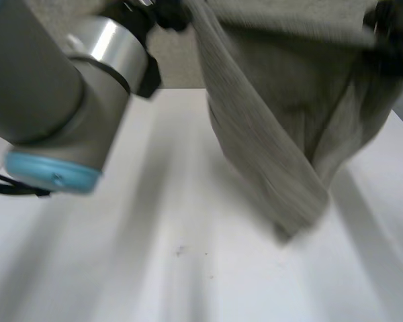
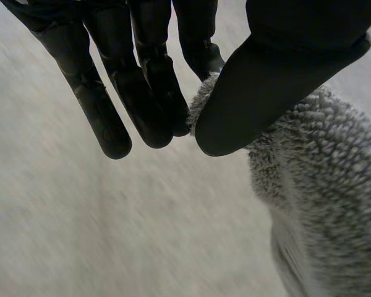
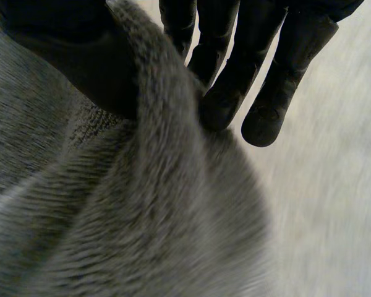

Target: Fold the towel.

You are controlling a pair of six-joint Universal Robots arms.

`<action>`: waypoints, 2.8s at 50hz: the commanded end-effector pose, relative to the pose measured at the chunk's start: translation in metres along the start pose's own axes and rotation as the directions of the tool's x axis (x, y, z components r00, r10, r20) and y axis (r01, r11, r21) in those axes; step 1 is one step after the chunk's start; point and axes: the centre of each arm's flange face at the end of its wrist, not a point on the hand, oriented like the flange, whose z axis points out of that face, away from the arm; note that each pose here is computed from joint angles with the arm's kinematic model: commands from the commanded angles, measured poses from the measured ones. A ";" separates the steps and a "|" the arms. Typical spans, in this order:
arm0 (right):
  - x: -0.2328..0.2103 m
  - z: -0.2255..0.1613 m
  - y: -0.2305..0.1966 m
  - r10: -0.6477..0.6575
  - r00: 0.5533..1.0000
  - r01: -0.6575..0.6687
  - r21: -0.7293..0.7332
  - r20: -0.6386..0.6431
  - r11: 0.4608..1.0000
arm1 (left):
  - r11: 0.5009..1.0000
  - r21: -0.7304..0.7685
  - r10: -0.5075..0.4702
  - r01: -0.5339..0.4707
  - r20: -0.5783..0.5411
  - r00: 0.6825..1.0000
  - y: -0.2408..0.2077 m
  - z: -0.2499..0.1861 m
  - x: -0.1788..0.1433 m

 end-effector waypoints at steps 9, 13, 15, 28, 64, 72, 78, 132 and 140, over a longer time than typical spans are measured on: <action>-0.096 -0.050 0.070 0.052 0.949 0.106 -0.469 0.312 0.877 | 0.942 -0.335 0.048 -0.027 0.055 0.997 0.096 -0.053 -0.038; -0.112 -0.076 0.097 0.066 0.897 0.239 -0.607 0.436 0.758 | 0.894 -0.447 0.051 -0.027 0.042 0.998 0.125 -0.077 -0.042; -0.119 -0.095 0.111 0.124 0.851 0.319 -0.690 0.510 0.649 | 0.871 -0.490 0.052 -0.025 0.040 0.998 0.136 -0.088 -0.044; -0.111 -0.093 0.104 0.096 0.872 0.312 -0.695 0.480 0.648 | 0.775 -0.630 0.085 -0.054 0.020 0.996 0.149 -0.140 -0.049; -0.043 -0.126 0.138 0.038 0.981 0.130 -0.796 0.189 0.591 | 0.691 -0.532 0.393 -0.489 -0.291 0.872 0.149 -0.084 -0.093; -0.053 -0.136 0.143 0.084 0.975 0.118 -0.796 0.207 0.594 | 0.603 -0.580 0.337 -0.548 -0.437 0.834 0.176 -0.071 -0.095; -0.053 -0.138 0.141 0.085 0.975 0.115 -0.793 0.205 0.598 | 0.530 -0.634 0.294 -0.564 -0.487 0.823 0.188 -0.078 -0.095; -0.048 -0.140 0.145 0.076 0.979 0.103 -0.780 0.190 0.617 | 0.525 -0.541 0.348 -0.657 -0.568 0.745 0.173 -0.127 -0.078; -0.049 -0.140 0.145 0.074 0.979 0.104 -0.779 0.190 0.619 | 0.533 -0.530 0.356 -0.659 -0.567 0.743 0.176 -0.127 -0.079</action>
